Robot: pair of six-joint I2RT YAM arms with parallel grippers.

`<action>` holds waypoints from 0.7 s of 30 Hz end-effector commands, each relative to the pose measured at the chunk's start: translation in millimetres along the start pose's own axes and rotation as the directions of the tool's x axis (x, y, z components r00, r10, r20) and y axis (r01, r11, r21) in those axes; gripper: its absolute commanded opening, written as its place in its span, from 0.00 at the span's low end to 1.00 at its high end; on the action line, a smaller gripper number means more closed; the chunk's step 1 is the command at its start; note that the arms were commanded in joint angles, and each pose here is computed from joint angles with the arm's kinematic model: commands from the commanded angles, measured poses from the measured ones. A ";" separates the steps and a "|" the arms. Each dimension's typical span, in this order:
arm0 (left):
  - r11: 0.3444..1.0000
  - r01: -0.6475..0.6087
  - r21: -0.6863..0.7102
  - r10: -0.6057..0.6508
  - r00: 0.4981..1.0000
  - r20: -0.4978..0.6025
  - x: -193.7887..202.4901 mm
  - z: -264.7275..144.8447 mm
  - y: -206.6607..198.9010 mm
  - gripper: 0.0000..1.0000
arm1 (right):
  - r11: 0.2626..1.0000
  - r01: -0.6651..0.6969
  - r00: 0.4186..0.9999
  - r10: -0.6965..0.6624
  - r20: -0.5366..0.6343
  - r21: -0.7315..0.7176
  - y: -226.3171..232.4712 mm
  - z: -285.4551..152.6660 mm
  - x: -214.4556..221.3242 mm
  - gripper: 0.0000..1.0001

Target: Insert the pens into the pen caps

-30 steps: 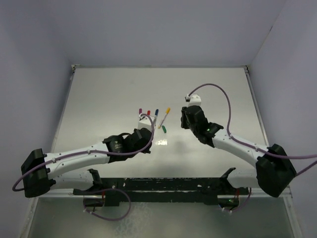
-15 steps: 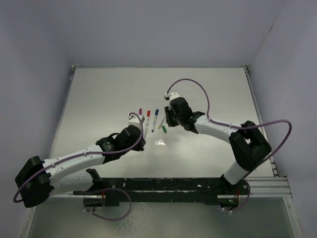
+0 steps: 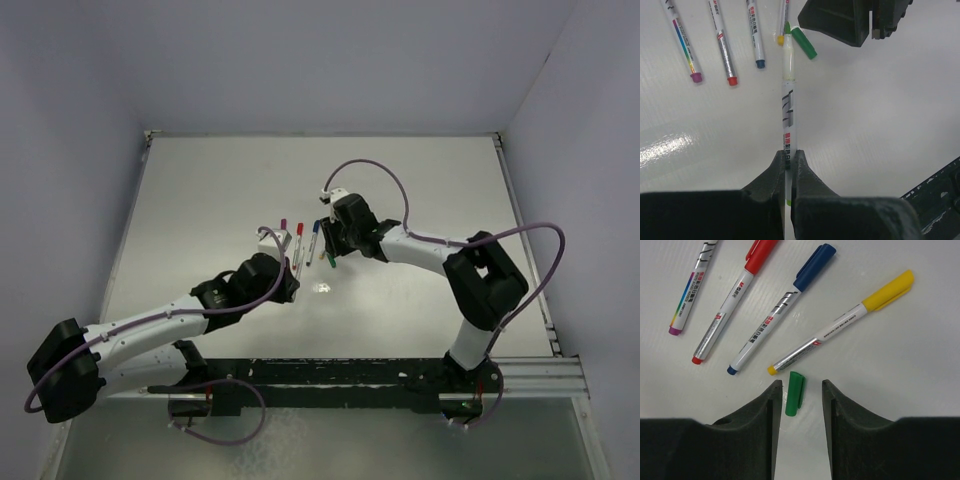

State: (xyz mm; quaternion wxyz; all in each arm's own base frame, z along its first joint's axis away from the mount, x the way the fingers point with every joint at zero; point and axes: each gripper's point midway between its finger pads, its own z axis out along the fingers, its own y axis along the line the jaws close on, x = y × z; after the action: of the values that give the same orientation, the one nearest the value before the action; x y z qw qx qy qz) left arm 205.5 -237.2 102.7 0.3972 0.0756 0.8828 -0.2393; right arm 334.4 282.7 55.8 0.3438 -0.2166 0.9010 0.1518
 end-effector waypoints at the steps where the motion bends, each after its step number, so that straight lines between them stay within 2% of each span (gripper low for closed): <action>1: 0.999 0.011 0.051 -0.014 0.998 0.061 -17.5 -1.7 -10.4 0.00 | 0.999 0.035 0.999 -0.035 -0.012 -0.038 13.3 1.7 -3.5 0.40; 11: 0.998 0.021 0.057 -0.024 0.998 0.055 -17.3 0.6 -10.0 0.00 | 0.998 0.048 0.997 -0.050 -0.051 -0.031 17.8 9.5 11.4 0.38; 21: 0.997 0.031 0.067 -0.035 0.998 0.051 -16.1 1.2 -10.0 0.00 | 0.997 0.063 0.995 -0.059 -0.081 0.041 5.7 22.0 21.7 0.38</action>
State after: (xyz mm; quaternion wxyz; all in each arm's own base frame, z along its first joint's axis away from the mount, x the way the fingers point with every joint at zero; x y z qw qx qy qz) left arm 209.7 -240.9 108.4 0.3999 0.0709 0.8769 -0.2569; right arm 317.7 287.7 19.6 0.3000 -0.2415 0.9139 0.1286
